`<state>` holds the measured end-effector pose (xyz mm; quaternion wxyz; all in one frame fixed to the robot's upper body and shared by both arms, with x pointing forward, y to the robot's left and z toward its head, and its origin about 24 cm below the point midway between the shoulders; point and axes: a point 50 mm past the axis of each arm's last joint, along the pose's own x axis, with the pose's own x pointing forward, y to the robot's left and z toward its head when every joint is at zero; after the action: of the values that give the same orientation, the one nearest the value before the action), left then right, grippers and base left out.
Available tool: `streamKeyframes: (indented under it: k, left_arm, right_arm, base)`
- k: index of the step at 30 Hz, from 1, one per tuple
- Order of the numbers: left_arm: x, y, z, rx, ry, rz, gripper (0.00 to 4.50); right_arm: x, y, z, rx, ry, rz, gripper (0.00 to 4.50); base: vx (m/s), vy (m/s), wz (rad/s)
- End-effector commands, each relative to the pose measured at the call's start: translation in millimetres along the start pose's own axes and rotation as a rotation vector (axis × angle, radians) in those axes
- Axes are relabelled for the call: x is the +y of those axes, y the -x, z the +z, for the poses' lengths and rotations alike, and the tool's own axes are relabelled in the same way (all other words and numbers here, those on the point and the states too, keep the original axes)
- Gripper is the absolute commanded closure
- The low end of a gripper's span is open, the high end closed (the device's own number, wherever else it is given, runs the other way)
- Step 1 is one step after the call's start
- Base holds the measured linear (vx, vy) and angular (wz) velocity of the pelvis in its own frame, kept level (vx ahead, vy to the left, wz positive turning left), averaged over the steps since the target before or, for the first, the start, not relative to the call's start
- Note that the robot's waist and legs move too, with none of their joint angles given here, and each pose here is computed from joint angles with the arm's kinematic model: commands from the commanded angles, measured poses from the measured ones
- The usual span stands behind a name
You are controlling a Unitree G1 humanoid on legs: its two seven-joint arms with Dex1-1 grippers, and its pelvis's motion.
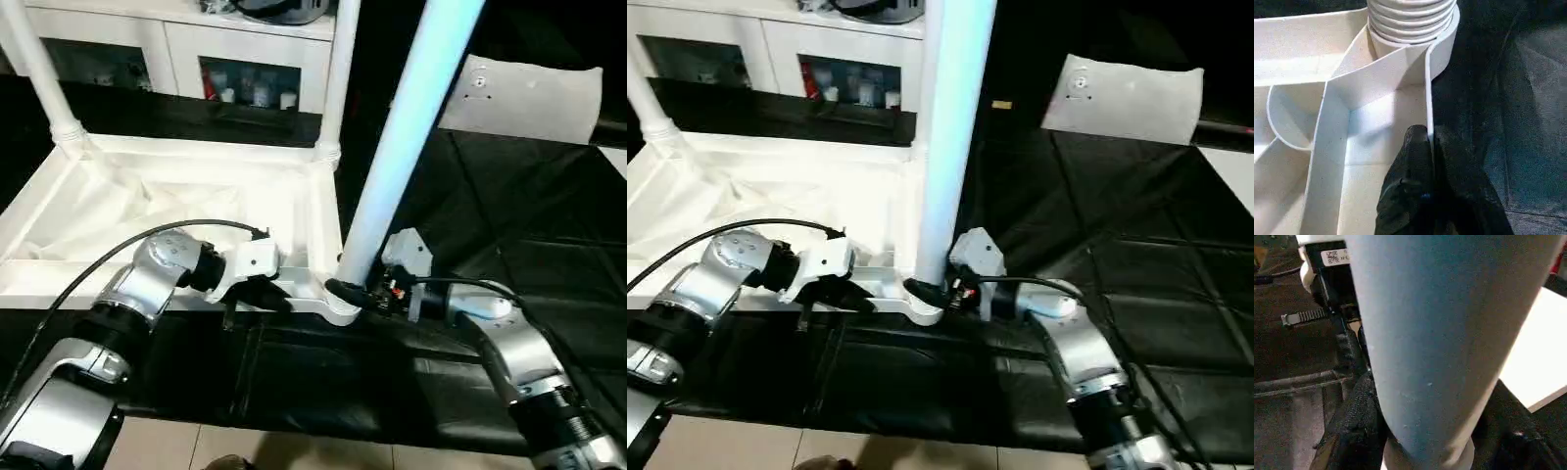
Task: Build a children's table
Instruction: Insert table leg to table base
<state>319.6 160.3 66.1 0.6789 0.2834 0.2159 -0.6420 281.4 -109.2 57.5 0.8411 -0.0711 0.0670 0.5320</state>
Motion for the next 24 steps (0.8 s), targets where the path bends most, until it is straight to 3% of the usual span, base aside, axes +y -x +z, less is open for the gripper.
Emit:
streamKeyframes:
  k: [1,6,10,12,13,19,24]
  left_arm:
    - [-2.2,3,-9.7,0.034,0.055,0.060,4.50]
    - [-17.0,9,-14.8,0.017,0.140,0.134,4.50]
    - [-38.4,-7,-1.6,-0.054,0.246,0.205,4.50]
    - [-41.9,-14,2.3,-0.066,0.263,0.221,4.50]
    - [-43.7,-27,10.1,-0.091,0.288,0.251,4.50]
    - [-36.3,-55,31.5,-0.107,0.313,0.339,4.50]
    - [-33.8,-54,30.9,-0.078,0.313,0.365,4.50]
  right_arm:
    - [20.4,-6.5,-36.6,0.138,-0.108,0.058,2.60]
    - [8.1,-9.5,-36.8,0.111,-0.121,-0.096,2.60]
    - [-6.8,-16.9,-35.7,0.078,-0.175,-0.290,2.60]
    - [-9.9,-19.6,-34.9,0.071,-0.185,-0.335,2.60]
    - [-14.5,-24.5,-32.6,0.056,-0.213,-0.398,2.60]
    - [-17.3,-36.7,-27.7,0.040,-0.238,-0.470,2.60]
    - [-14.2,-39.4,-28.4,0.037,-0.246,-0.463,2.60]
  base:
    - [0.000,0.000,0.00]
    - [0.000,0.000,0.00]
    - [0.000,0.000,0.00]
    - [0.000,0.000,0.00]
    - [0.000,0.000,0.00]
    - [0.000,0.000,0.00]
    - [0.000,0.000,0.00]
